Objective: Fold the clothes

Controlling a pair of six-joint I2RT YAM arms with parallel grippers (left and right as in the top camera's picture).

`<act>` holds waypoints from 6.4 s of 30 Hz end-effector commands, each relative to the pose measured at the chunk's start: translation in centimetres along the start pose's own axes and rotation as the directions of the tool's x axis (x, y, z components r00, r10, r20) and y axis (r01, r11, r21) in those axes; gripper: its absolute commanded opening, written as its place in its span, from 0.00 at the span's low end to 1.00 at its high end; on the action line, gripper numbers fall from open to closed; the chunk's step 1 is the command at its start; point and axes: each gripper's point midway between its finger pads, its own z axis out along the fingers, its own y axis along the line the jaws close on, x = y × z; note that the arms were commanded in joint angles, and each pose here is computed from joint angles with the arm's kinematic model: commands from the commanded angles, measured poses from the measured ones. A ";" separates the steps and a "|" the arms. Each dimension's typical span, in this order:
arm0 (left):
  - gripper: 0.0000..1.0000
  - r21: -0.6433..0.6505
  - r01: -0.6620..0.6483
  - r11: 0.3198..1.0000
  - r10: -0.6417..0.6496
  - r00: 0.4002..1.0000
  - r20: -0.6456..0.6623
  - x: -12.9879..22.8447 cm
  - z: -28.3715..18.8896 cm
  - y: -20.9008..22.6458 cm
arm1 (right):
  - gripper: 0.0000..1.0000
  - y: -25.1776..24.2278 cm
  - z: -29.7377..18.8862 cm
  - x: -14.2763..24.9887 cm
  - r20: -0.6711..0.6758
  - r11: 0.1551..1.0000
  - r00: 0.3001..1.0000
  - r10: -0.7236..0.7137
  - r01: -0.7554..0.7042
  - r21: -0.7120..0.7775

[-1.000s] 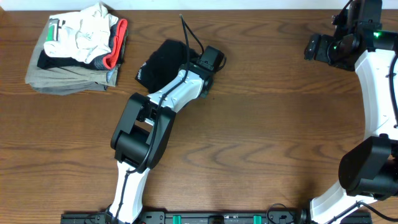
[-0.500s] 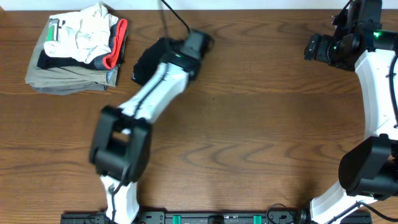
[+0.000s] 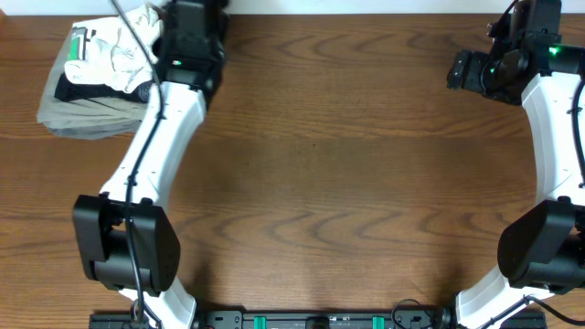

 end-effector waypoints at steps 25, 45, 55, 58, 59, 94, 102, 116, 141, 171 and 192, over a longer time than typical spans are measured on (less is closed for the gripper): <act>0.06 -0.467 -0.068 0.881 0.125 0.988 0.091 4.9 8.1 24.0 | 0.90 0.1 0.8 1.3 -0.043 1.000 0.999 -0.003 0.003 -0.007; 0.06 -0.427 -0.007 0.904 -0.019 0.998 -0.056 12.6 10.9 24.5 | 0.89 2.0 1.0 1.7 -0.046 0.999 0.998 -0.043 0.042 -0.027; 0.06 -0.307 0.079 0.948 -0.101 0.993 -0.056 11.7 11.6 17.9 | 0.89 2.0 1.0 1.7 -0.047 0.999 0.998 -0.043 0.042 -0.027; 0.06 -0.278 0.078 0.958 -0.094 0.995 -0.045 10.8 11.6 16.0 | 0.89 2.0 1.0 1.7 -0.047 0.999 0.998 -0.044 0.042 -0.027; 0.06 -0.268 0.084 0.960 -0.100 0.994 -0.047 10.7 11.6 15.4 | 0.89 2.0 1.0 1.7 -0.047 0.999 0.998 -0.044 0.042 -0.028; 0.98 -0.038 0.308 0.951 -0.310 0.949 -0.054 7.2 9.3 4.5 | 0.93 2.1 1.0 1.6 -0.041 0.999 0.998 -0.045 0.044 -0.028; 0.98 0.007 0.458 0.889 -0.458 0.889 -0.013 0.7 0.6 6.6 | 0.98 2.8 -0.5 -1.4 0.080 0.985 0.983 -0.162 0.166 -0.039; 0.98 0.012 0.527 0.850 -0.521 0.842 -0.143 1.3 -5.9 6.6 | 0.99 7.0 -25.0 -11.6 0.782 0.956 0.595 -0.189 0.294 0.007; 0.98 0.010 0.525 0.851 -0.518 0.842 -0.149 1.5 -5.9 6.6 | 0.99 4.2 -28.0 -4.1 0.687 0.961 0.685 -0.241 0.269 0.069; 0.98 0.010 0.525 0.851 -0.518 0.842 -0.149 1.5 -5.9 6.6 | 0.99 -0.3 -9.2 16.2 0.814 0.947 0.540 -0.214 0.318 0.039; 0.98 0.010 0.525 0.851 -0.518 0.842 -0.149 1.5 -5.9 6.6 | 0.99 -0.2 -4.9 21.0 0.785 0.926 0.579 -0.222 0.376 -0.015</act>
